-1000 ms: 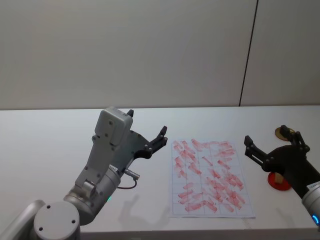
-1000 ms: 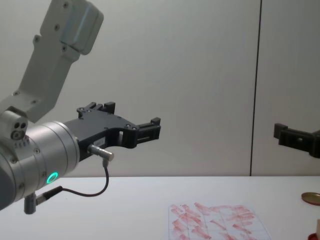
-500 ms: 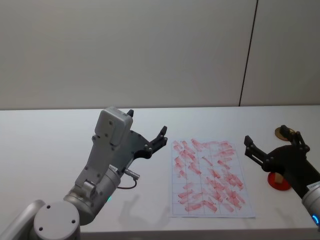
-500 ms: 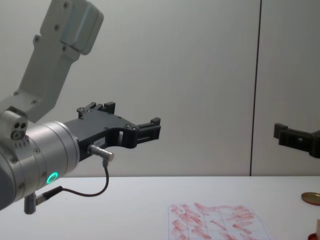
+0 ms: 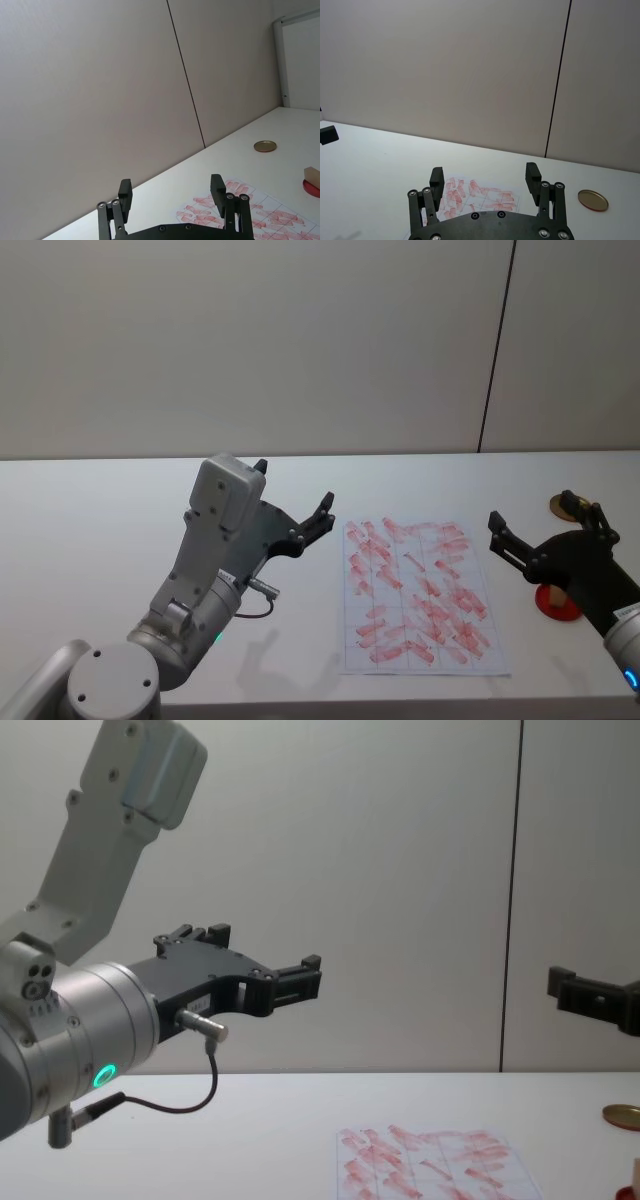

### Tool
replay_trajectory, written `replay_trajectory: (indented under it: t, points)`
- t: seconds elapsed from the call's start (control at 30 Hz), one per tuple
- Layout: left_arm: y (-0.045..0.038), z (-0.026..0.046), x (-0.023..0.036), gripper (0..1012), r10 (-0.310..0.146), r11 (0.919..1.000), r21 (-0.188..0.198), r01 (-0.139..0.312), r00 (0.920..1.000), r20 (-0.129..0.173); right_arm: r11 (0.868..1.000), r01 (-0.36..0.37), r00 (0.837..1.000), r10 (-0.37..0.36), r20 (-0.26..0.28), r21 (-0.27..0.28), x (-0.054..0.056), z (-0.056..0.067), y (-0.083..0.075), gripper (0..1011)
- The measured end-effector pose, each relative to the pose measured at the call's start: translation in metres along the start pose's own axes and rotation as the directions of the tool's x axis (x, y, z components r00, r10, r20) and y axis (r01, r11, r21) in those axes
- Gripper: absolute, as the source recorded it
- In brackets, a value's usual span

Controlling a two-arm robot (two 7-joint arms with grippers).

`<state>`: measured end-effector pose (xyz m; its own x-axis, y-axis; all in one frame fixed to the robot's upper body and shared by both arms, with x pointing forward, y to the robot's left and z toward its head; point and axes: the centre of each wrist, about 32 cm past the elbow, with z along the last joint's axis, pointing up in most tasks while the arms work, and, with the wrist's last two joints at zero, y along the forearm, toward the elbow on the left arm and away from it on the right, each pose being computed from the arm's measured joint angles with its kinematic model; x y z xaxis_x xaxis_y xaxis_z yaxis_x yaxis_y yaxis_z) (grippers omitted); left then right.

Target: Use the one hand to pick up the stamp and affix it onto the A4 paper.

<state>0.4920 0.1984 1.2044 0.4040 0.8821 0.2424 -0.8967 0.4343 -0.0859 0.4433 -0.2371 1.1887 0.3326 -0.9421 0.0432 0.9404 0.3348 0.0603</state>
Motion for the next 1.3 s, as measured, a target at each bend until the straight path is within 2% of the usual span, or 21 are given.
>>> replay_trajectory:
  t: [0.63, 0.97, 1.3]
  points:
    - [0.0000, 0.0000, 0.0000, 993, 0.000, 1.0000, 0.000, 0.000, 1.0000, 0.000, 1.000, 0.009, 1.000, -0.009, -0.002, -0.014, 0.001, -0.001, 0.000, 1001]
    - [0.0000, 0.0000, 0.0000, 993, 0.000, 1.0000, 0.000, 0.000, 1.0000, 0.000, 0.995, 0.071, 0.997, -0.072, -0.015, -0.075, 0.006, -0.005, 0.000, 1001]
    - [0.0000, 0.0000, 0.0000, 993, 0.000, 1.0000, 0.000, 0.000, 1.0000, 0.000, 0.978, 0.157, 0.986, -0.164, -0.038, -0.134, 0.012, -0.013, 0.006, 1001]
